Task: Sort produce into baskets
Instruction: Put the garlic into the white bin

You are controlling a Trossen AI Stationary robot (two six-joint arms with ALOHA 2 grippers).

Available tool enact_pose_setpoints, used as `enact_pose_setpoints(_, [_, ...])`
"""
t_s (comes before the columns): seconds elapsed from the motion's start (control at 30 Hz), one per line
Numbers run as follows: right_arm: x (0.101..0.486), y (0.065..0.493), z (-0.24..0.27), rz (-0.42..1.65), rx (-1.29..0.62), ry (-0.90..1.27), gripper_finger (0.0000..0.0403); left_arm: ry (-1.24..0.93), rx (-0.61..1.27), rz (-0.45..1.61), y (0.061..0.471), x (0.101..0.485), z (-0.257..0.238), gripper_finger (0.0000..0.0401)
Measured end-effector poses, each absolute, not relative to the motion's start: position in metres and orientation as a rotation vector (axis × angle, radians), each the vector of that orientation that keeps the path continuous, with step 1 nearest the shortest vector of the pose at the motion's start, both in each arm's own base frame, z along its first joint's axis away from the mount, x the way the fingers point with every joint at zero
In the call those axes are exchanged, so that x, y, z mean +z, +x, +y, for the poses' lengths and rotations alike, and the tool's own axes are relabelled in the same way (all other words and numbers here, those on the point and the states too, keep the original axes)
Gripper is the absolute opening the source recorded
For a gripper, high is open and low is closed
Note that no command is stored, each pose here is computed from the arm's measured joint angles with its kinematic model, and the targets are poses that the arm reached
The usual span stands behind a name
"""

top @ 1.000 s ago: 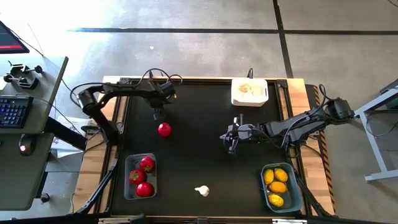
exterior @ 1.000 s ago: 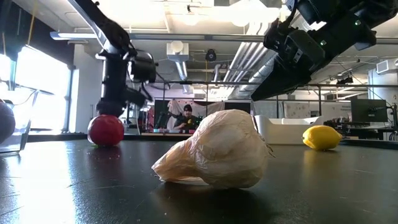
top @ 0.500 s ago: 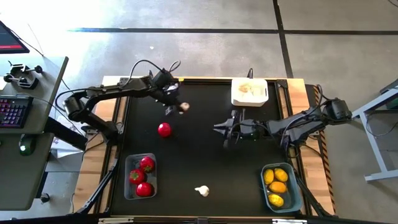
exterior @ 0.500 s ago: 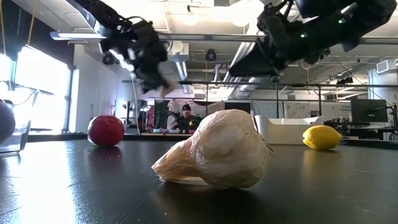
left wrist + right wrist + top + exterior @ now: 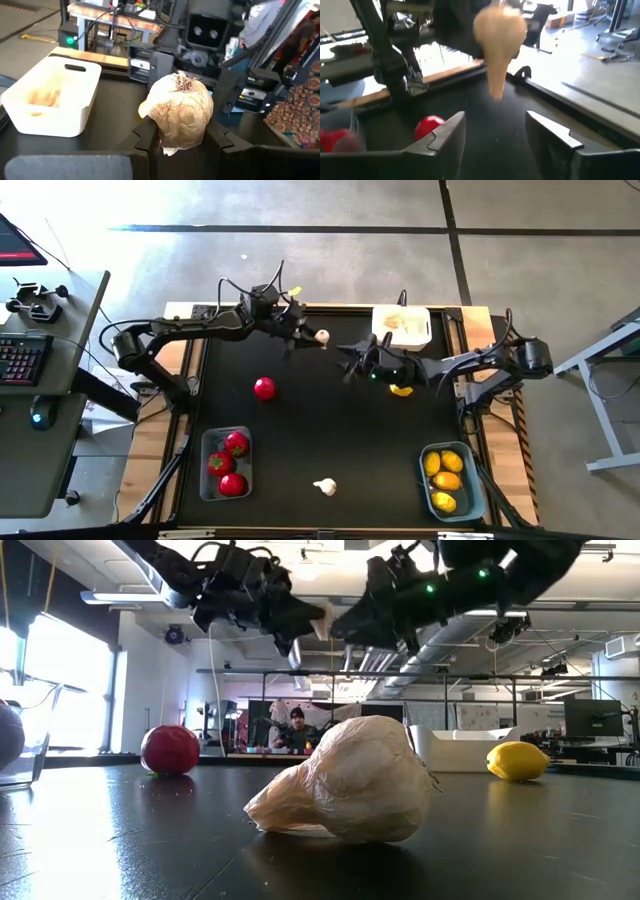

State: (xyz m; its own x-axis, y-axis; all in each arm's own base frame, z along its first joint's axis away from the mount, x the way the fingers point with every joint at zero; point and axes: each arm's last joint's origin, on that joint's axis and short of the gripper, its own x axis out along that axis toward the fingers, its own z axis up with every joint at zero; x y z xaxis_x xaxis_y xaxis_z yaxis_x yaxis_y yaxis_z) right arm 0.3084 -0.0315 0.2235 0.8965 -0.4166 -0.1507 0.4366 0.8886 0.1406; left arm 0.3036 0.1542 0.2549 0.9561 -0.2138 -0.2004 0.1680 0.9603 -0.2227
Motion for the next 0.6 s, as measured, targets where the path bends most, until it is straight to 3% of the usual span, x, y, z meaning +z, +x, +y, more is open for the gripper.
enact_pose_setpoints(0.6, [0.250, 0.321, -0.041, 0.107, -0.362, 0.127, 0.0132, -0.132, -0.227, 0.149, 0.311, 0.263, 0.143, 0.0074])
